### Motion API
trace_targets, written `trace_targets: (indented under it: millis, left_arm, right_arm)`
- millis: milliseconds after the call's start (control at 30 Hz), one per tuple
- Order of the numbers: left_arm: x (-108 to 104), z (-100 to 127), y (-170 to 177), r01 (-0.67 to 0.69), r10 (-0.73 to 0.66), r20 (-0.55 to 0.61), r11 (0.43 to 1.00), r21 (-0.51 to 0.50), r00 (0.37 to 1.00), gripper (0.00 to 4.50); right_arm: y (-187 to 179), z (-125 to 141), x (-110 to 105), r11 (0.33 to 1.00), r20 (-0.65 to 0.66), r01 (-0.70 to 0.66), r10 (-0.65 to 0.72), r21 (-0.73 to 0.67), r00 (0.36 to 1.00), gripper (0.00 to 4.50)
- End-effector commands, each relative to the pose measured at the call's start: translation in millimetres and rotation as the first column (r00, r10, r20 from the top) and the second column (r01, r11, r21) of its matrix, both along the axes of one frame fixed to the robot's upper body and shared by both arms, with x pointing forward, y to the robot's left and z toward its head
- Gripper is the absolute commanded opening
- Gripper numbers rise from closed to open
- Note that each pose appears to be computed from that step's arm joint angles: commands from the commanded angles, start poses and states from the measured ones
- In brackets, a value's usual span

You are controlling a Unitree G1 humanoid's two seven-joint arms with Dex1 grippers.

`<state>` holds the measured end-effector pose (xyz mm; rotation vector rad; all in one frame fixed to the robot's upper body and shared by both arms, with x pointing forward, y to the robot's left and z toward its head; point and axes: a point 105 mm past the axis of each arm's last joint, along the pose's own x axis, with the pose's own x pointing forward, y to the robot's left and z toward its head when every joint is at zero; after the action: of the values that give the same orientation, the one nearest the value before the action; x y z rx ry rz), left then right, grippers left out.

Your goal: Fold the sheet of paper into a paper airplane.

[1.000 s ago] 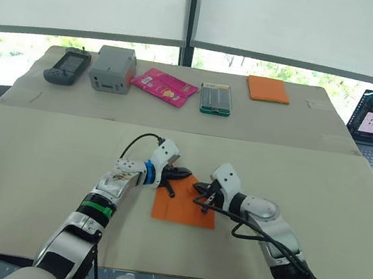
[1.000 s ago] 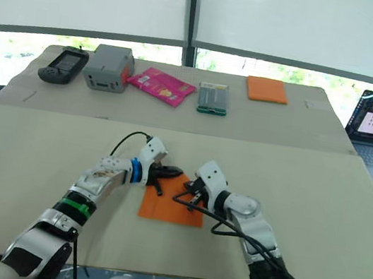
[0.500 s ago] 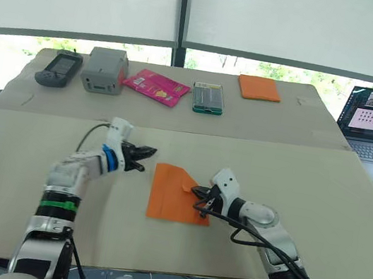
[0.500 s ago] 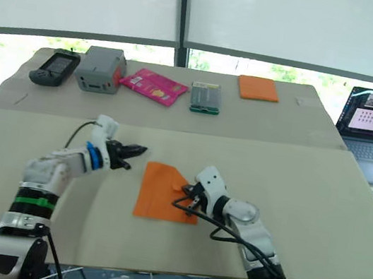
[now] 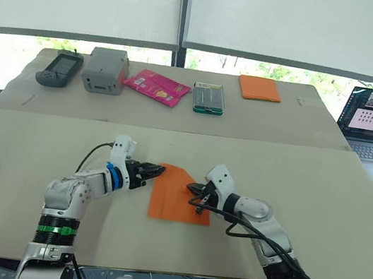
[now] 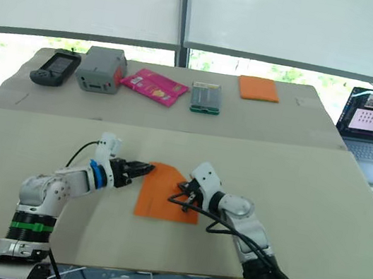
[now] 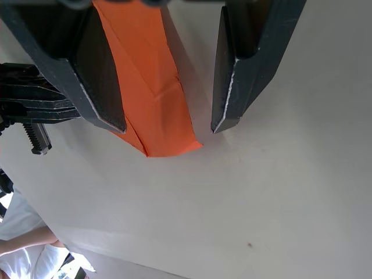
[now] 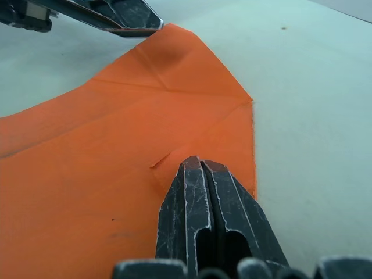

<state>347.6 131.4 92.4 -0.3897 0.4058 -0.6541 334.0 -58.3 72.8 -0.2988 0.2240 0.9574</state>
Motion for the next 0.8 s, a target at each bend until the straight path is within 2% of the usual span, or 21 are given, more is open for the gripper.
trace_targets:
  millis: [33, 167, 233, 300, 500, 667, 800]
  left_arm:
    - [1.1, 3.3, 1.6, -0.016, 0.016, 0.009, 1.000, -0.010, 1.000, 1.92]
    - [-0.9, 8.0, -5.8, 0.023, -0.022, 0.044, 1.000, -0.009, 0.999, 0.65]
    - [-6.1, 12.5, -15.1, 0.083, -0.086, 0.087, 0.996, 0.039, 0.992, 0.02]
    - [-13.5, 13.4, -24.6, 0.146, -0.157, 0.109, 0.984, 0.101, 0.981, 0.02]
    - [-24.3, 6.0, -37.2, 0.222, -0.277, 0.162, 0.931, 0.291, 0.947, 0.02]
    - [-28.7, -2.5, -48.5, 0.235, -0.306, 0.188, 0.916, 0.325, 0.933, 0.02]
    - [-31.3, -19.6, -53.5, 0.239, -0.321, 0.163, 0.891, 0.385, 0.933, 0.02]
  right_arm:
    - [-6.7, -21.2, -5.3, 0.999, -0.065, 0.010, -0.014, -0.051, 0.998, 0.00]
    - [-8.1, -21.0, -5.0, 0.998, -0.064, 0.019, -0.022, -0.052, 0.998, 0.00]
    - [-8.7, -21.0, -5.0, 0.998, -0.063, 0.021, -0.025, -0.054, 0.998, 0.00]
    - [-10.0, -20.2, -4.4, 0.997, -0.053, 0.021, -0.025, -0.070, 0.998, 0.00]
    - [-9.1, -12.5, -2.2, 0.997, -0.033, 0.024, -0.027, -0.070, 0.999, 0.00]
    - [-8.4, -9.3, -1.4, 0.997, -0.025, 0.029, -0.030, -0.068, 0.999, 0.00]
    - [-5.8, 3.5, -0.1, 0.999, 0.001, 0.030, -0.030, -0.036, 1.000, 0.00]
